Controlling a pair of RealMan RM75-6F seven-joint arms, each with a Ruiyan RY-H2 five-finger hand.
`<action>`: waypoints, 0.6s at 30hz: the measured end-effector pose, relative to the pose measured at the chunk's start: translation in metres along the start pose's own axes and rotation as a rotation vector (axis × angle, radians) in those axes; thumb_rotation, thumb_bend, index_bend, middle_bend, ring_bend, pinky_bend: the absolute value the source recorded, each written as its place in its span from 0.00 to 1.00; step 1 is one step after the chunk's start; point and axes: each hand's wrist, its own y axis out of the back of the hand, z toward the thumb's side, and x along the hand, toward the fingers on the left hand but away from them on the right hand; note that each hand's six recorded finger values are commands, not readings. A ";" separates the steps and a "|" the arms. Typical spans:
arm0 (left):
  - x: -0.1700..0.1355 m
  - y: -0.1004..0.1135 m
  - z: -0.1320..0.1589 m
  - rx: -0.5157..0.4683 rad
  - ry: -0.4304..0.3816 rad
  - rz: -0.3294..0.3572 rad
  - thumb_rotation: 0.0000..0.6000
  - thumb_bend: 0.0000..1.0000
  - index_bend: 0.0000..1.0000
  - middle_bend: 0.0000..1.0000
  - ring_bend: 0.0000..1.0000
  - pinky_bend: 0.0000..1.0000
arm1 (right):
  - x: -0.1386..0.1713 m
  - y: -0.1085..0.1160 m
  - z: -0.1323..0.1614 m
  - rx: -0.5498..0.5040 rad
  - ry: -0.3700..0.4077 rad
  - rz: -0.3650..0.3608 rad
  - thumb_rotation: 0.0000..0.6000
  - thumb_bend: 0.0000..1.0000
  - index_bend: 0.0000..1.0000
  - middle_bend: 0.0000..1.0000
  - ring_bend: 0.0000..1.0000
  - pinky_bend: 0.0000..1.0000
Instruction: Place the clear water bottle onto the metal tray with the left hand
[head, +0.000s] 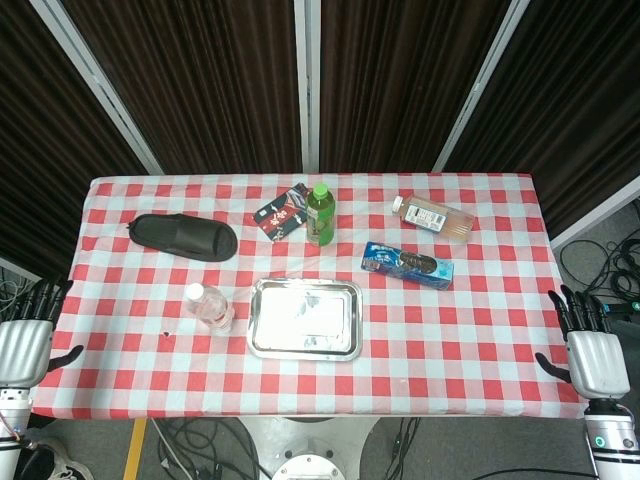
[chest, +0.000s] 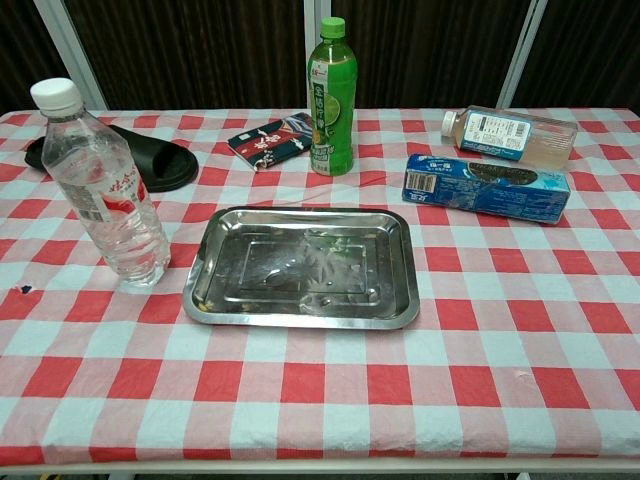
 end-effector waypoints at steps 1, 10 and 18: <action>0.001 -0.001 0.000 -0.008 0.005 -0.004 1.00 0.09 0.11 0.09 0.01 0.16 | 0.000 0.000 -0.001 0.000 -0.002 -0.001 1.00 0.10 0.00 0.00 0.00 0.00; 0.002 -0.007 0.005 -0.110 0.021 -0.016 1.00 0.09 0.11 0.09 0.01 0.16 | -0.001 -0.001 -0.001 -0.003 -0.004 0.007 1.00 0.10 0.00 0.00 0.00 0.00; 0.003 -0.022 0.010 -0.488 0.087 -0.064 1.00 0.00 0.11 0.10 0.01 0.16 | -0.002 0.000 -0.005 -0.003 -0.013 0.005 1.00 0.10 0.00 0.00 0.00 0.00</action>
